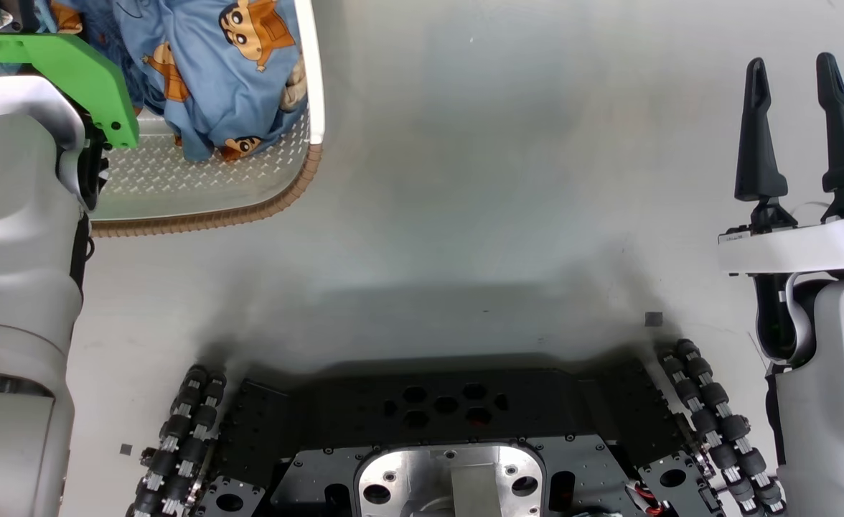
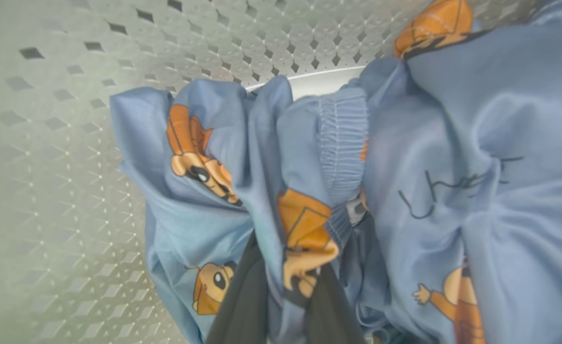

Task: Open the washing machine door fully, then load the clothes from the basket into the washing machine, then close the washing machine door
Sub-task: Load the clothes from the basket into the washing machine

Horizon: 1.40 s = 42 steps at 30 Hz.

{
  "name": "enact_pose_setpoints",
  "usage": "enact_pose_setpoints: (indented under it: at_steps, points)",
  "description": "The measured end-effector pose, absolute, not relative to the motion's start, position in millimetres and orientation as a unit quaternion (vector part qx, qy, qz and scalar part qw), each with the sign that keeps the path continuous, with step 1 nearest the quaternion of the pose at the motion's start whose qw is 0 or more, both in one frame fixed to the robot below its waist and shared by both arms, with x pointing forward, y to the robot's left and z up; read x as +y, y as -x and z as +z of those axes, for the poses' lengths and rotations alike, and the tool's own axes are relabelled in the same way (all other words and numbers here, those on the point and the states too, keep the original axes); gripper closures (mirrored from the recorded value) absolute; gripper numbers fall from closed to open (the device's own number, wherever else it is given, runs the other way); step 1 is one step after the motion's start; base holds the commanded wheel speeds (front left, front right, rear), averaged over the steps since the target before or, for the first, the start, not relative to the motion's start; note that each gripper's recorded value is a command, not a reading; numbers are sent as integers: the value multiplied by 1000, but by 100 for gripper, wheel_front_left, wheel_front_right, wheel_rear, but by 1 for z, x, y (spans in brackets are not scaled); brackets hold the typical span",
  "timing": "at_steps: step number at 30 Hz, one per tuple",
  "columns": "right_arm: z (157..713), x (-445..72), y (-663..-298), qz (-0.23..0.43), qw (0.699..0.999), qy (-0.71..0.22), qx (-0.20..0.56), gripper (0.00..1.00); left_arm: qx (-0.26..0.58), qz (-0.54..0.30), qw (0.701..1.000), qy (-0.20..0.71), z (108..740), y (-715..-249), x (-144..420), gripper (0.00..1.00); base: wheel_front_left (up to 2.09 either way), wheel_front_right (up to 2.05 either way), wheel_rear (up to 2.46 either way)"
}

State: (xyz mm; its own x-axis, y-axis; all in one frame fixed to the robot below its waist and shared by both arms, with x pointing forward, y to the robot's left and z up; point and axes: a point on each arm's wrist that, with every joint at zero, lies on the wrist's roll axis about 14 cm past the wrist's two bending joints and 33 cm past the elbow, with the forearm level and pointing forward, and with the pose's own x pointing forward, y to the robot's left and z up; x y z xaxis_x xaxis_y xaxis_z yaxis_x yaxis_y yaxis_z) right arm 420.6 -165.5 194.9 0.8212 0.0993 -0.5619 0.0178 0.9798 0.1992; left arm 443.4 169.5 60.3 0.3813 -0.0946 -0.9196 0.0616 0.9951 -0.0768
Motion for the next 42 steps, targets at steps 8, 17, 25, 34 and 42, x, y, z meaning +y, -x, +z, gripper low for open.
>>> enact_pose_setpoints:
  at_steps: [8, 17, 25, 34, 42]
  points:
    - [215, -164, -436, 27, 957, -98, 271, 0, 496, -55, 867, 13, 93, -469, 166, 100, 0, 0, 0]
    - [247, -157, -453, 46, 966, -97, 234, 0, 446, -40, 893, 37, 136, -471, 170, 100, 0, 0, 0]
    - [267, -153, -457, 51, 969, -103, 218, 0, 424, -34, 904, 45, 166, -463, 173, 100, 0, 0, 0]
    - [302, -145, -462, 61, 974, -112, 185, 0, 397, -29, 916, 56, 206, -452, 177, 100, 0, 0, 0]
    - [332, -141, -455, 68, 977, -116, 163, 0, 314, -41, 945, 76, 264, -472, 167, 100, 0, 0, 0]
